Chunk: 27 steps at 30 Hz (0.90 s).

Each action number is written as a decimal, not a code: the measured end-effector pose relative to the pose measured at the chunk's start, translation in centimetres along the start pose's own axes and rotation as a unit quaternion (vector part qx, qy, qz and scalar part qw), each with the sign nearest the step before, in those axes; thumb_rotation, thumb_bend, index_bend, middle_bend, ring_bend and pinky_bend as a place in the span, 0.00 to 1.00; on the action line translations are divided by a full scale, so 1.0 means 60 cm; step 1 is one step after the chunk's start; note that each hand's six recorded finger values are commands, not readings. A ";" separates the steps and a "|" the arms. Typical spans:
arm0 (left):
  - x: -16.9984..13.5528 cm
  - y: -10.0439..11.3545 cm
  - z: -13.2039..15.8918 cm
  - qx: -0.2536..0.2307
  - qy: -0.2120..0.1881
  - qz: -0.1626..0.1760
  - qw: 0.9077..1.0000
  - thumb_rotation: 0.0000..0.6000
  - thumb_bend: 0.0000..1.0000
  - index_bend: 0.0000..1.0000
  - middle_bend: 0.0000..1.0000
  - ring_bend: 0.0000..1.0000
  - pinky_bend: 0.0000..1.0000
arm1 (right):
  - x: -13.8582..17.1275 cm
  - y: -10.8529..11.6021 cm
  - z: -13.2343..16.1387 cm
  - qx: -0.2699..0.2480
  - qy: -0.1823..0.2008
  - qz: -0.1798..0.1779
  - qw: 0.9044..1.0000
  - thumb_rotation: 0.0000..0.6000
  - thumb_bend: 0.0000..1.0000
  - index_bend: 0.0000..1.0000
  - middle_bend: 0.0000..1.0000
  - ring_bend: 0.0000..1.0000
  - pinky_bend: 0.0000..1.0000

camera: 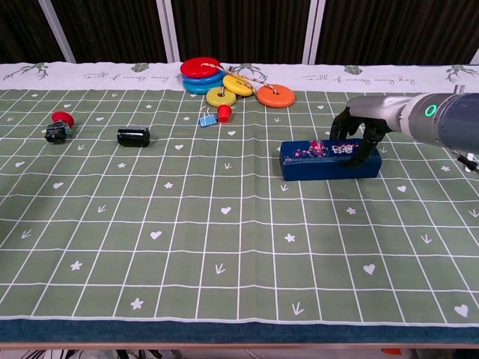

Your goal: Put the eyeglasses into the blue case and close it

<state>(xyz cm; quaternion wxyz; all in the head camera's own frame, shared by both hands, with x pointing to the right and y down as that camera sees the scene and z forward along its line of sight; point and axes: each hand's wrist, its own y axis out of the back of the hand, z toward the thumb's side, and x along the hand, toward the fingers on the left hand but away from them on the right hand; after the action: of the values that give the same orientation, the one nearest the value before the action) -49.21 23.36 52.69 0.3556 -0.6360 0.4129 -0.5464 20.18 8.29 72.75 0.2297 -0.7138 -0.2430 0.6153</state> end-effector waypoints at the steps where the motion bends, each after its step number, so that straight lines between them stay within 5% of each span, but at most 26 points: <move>1: 0.000 0.000 0.000 0.000 0.000 0.000 1.000 1.00 0.31 0.20 0.00 0.00 0.00 | 0.003 0.001 -0.001 0.001 0.001 0.002 1.000 1.00 0.35 0.17 0.11 0.11 0.21; 4: 0.000 0.000 0.000 0.000 0.000 0.000 1.000 1.00 0.31 0.20 0.00 0.00 0.00 | 0.014 0.006 -0.006 0.006 0.003 -0.001 1.000 1.00 0.28 0.10 0.05 0.09 0.21; 15: -0.001 0.001 0.001 0.002 -0.002 0.003 1.000 1.00 0.31 0.20 0.00 0.00 0.00 | 0.088 0.031 -0.054 0.015 0.002 -0.055 0.998 1.00 0.22 0.08 0.04 0.09 0.21; 21: -0.001 0.000 0.004 0.006 -0.005 0.004 1.000 1.00 0.31 0.20 0.00 0.00 0.00 | 0.184 0.045 -0.130 -0.002 -0.015 -0.114 0.993 1.00 0.20 0.08 0.05 0.09 0.21; 27: -0.002 -0.004 0.011 0.012 -0.010 0.004 1.000 1.00 0.31 0.18 0.00 0.00 0.00 | 0.293 0.050 -0.221 -0.006 -0.065 -0.197 0.978 1.00 0.20 0.08 0.06 0.09 0.21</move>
<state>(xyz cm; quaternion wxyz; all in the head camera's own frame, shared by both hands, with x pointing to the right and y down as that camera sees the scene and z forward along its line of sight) -48.52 23.56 52.77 0.3695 -0.6357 0.4056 -0.5430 35.70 16.64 59.18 0.3259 -0.6120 -0.3965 0.6016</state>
